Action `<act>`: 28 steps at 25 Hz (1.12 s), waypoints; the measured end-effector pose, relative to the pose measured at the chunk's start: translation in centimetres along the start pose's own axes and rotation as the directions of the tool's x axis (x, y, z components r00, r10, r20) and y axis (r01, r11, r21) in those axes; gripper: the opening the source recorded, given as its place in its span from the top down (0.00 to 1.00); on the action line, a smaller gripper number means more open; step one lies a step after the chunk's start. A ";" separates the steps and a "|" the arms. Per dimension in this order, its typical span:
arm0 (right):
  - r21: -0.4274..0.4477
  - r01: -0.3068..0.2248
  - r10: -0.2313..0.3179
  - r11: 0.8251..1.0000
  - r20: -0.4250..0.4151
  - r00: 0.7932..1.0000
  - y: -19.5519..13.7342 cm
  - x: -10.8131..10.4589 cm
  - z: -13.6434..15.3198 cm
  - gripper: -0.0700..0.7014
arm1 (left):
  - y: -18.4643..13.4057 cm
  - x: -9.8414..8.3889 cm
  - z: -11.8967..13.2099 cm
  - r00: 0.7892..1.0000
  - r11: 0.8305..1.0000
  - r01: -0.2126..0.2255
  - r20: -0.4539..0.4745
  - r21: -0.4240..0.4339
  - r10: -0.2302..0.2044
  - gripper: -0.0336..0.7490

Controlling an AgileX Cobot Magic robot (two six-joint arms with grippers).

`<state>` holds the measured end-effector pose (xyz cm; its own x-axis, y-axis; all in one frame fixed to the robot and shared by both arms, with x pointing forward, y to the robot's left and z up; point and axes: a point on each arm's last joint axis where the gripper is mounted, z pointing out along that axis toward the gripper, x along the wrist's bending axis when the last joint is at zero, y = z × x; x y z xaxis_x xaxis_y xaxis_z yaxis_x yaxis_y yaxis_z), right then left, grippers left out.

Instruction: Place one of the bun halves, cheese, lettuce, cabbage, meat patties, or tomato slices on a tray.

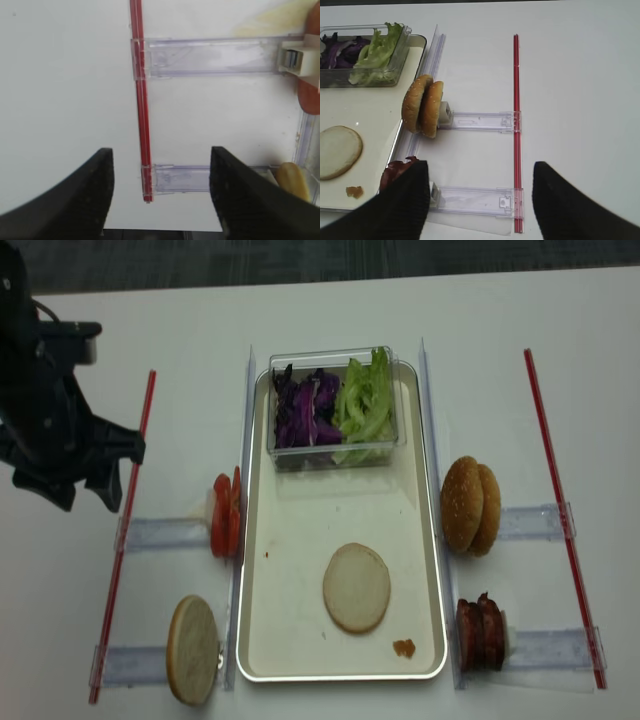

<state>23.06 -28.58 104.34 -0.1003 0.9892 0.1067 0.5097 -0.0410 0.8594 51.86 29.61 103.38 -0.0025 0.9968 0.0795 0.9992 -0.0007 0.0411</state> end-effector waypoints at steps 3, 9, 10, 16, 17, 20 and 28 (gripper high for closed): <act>0.000 0.000 0.000 1.000 0.000 1.000 0.0 0.0 0.0 0.32 | -0.6 0.1 -1.2 1.000 0.999 0.004 0.002 -0.044 -0.004 0.41; 0.000 0.000 0.000 1.000 0.000 1.000 0.0 0.0 0.0 0.32 | -2.6 0.5 -4.5 1.000 0.987 0.012 0.008 -0.159 -0.010 0.41; 0.000 0.000 0.000 1.000 0.000 1.000 0.0 0.0 0.0 0.32 | -3.0 0.6 -5.1 1.000 0.983 0.014 0.009 -0.182 -0.012 0.41; 0.000 -0.002 0.002 1.000 0.000 1.000 0.0 0.0 0.0 0.32 | -5.6 0.9 -8.3 1.000 0.953 0.026 0.017 -0.302 -0.022 0.41; 0.000 -0.002 0.002 1.000 0.000 1.000 0.0 0.0 0.0 0.32 | -6.1 1.0 -8.7 1.000 0.947 0.027 0.018 -0.320 -0.023 0.41; 0.000 -0.002 0.002 1.000 0.000 1.000 0.0 0.0 0.0 0.32 | -7.5 1.1 -8.8 1.000 0.942 0.028 0.017 -0.333 -0.024 0.41; 0.000 -0.002 0.002 1.000 0.000 1.000 0.0 0.0 0.0 0.32 | -11.6 1.2 -7.5 1.000 0.944 0.028 0.016 -0.328 -0.024 0.41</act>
<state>23.06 -28.58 104.34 -0.0994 0.9891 0.1082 0.5099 -0.0428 0.8592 39.91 30.18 110.44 -0.0263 0.9977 0.0626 0.9298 0.0014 0.3682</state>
